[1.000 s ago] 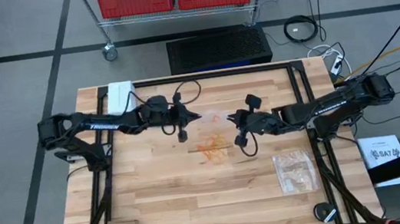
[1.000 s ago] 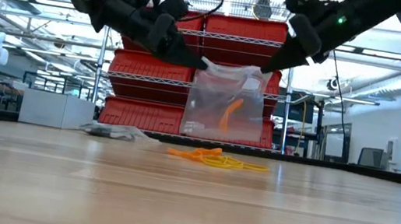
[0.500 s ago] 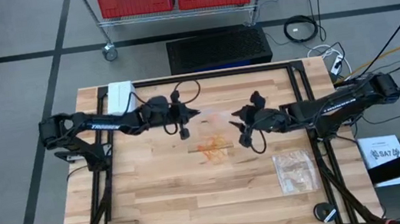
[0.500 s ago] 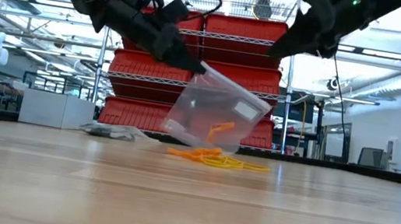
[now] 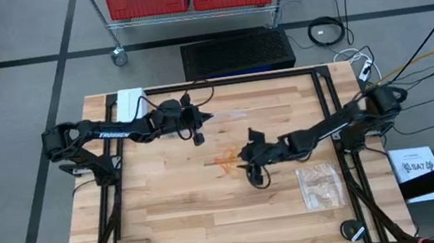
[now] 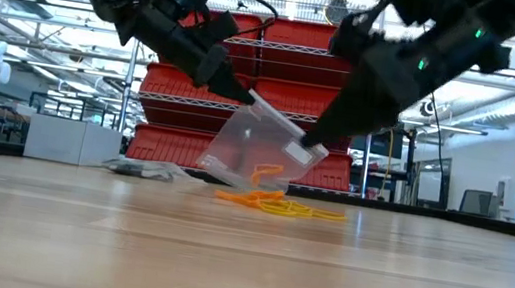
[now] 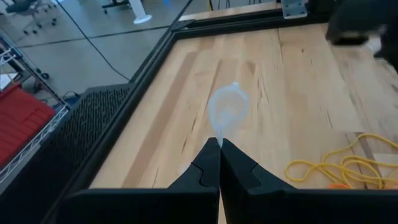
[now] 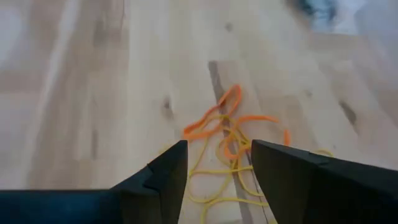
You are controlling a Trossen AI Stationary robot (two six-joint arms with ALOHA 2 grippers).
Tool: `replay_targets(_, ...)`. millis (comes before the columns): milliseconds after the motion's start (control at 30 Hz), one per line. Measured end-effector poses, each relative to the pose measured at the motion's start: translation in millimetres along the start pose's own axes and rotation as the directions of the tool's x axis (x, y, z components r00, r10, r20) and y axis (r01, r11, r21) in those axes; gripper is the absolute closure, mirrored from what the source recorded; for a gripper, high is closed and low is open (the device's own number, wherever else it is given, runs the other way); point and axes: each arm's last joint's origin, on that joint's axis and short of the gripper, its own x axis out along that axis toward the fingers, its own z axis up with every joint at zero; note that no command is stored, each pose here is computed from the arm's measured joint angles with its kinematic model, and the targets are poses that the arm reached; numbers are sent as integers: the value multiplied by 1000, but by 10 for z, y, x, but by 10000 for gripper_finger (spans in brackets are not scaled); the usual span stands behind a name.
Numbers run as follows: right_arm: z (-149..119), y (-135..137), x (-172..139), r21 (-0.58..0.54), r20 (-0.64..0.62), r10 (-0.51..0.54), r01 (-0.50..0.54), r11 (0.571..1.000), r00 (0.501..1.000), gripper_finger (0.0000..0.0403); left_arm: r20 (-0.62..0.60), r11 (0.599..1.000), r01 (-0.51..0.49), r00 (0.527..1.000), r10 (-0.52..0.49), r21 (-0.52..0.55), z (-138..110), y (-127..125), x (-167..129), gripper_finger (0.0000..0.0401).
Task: Sort rubber bands
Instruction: Put the orange rubber band into the top right transparent zip bag
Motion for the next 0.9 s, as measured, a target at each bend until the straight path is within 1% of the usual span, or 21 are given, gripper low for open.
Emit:
replay_targets(100, -95, 18, 154, -84, -24, -9, 7, 996, 1000, 235, -11, 1000, 3, 1000, -3, -1, -10, -3, 0, 401)
replay_targets(233, -156, 25, 269, -133, -45, -21, 14, 991, 999, 236, -12, 1000, 4, 1000, -4, -1, -11, -3, -1, 401)
replay_targets(433, -76, 65, 451, -215, -70, -35, 19, 976, 997, 236, -9, 1000, 15, 1000, -15, -1, -10, -7, -1, 401)
replay_targets(567, -61, 23, 559, -232, -133, -66, 34, 972, 989, 238, -11, 1000, 18, 1000, -18, -1, -13, -8, -1, 401)
replay_targets(633, -68, -19, 591, -238, -163, -101, 61, 969, 981, 245, -13, 1000, 19, 1000, -19, -1, -15, -8, -1, 401)
replay_targets(733, -46, -50, 599, -239, -170, -128, 85, 967, 977, 277, -15, 1000, 20, 1000, -20, -1, -16, -9, -1, 401)
replay_targets(900, 64, -27, 577, -259, -155, -122, 79, 963, 980, 383, -15, 1000, 20, 1000, -20, -1, -16, -9, -2, 401)
